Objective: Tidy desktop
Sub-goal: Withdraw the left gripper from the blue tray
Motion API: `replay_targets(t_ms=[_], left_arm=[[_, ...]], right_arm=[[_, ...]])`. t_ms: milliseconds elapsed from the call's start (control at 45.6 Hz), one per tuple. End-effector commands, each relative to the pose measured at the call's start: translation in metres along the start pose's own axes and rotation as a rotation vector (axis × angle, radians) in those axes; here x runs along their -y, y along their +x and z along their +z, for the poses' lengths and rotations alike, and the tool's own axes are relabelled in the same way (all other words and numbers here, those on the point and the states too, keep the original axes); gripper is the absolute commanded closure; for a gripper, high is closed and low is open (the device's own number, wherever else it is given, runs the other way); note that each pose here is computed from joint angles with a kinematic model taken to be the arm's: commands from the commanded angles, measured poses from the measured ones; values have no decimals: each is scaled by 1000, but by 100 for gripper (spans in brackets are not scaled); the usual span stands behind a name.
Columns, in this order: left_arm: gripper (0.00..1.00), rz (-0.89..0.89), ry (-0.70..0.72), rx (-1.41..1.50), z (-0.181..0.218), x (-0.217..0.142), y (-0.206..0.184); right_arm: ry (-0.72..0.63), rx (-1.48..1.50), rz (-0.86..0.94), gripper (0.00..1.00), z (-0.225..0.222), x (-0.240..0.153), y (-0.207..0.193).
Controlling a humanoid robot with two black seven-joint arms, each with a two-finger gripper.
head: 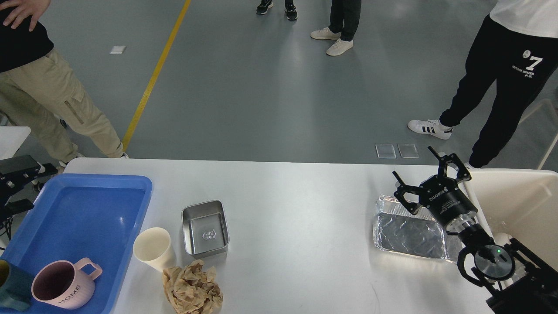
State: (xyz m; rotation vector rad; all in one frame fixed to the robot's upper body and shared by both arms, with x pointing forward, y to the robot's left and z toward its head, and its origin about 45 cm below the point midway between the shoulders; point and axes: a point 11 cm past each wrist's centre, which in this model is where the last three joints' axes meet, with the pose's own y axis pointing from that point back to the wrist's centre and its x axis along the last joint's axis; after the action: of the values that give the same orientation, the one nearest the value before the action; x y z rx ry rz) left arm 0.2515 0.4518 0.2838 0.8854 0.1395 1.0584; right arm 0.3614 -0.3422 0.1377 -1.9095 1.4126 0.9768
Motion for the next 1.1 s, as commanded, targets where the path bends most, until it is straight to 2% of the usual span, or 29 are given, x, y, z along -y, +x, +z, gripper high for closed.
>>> replay_targets(t_ms=[0, 548, 811, 899, 1074], left_arm=[[3, 9, 22, -13, -8, -6, 2], [3, -3, -57, -39, -5, 14, -4], [3, 55, -12, -37, -30, 30, 14], [3, 66, -1, 78, -36, 32, 23], [3, 2, -47, 515, -26, 51, 18]], right_arm=[[1, -4, 0, 0, -2, -1, 0], [4, -3, 1, 0, -2, -1, 1], [5, 0, 0, 0, -1, -1, 0], [5, 2, 0, 0, -1, -1, 0], [5, 3, -11, 0, -1, 1, -3]])
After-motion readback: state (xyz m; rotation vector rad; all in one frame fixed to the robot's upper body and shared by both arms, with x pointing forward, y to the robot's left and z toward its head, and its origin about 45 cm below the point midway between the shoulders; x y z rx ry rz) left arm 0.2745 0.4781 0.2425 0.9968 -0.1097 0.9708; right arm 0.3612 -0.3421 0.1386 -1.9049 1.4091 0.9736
